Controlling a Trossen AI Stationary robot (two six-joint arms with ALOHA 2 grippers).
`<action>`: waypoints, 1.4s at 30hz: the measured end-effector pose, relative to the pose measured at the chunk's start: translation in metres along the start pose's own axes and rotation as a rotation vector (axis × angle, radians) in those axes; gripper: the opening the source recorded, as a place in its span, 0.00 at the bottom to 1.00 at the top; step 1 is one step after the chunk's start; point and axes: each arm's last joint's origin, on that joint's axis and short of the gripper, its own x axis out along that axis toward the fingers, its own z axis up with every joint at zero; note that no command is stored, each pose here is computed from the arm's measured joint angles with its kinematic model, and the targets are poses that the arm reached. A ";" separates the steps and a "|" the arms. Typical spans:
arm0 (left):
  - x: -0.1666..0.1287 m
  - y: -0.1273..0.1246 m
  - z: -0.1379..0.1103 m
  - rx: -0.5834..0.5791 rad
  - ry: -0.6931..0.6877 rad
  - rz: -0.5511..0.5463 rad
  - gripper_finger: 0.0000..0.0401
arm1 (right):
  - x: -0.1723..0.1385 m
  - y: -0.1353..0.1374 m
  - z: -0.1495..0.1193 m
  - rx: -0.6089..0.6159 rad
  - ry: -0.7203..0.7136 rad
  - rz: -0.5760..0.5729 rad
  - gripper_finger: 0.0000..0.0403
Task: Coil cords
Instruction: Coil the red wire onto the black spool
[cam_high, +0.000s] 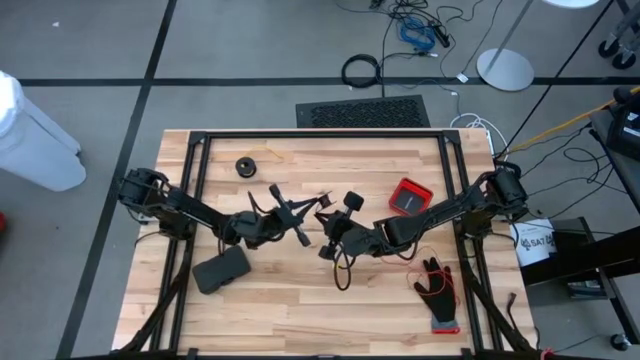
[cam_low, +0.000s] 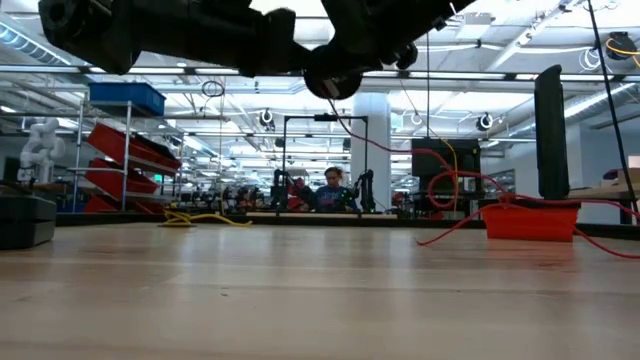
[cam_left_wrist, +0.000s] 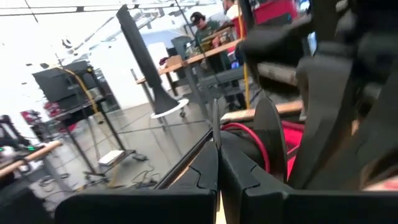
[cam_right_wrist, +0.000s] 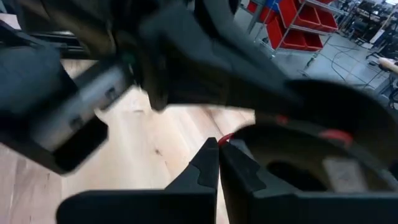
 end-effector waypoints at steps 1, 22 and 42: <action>0.000 -0.001 -0.002 0.022 0.011 0.013 0.00 | 0.000 0.000 0.001 0.000 -0.003 -0.002 0.00; -0.016 -0.020 -0.001 0.195 0.043 -0.045 0.00 | -0.044 -0.056 0.019 -0.059 0.198 -0.013 0.00; -0.019 -0.020 0.002 0.140 0.038 -0.037 0.00 | -0.068 -0.050 -0.001 -0.089 0.421 0.160 0.08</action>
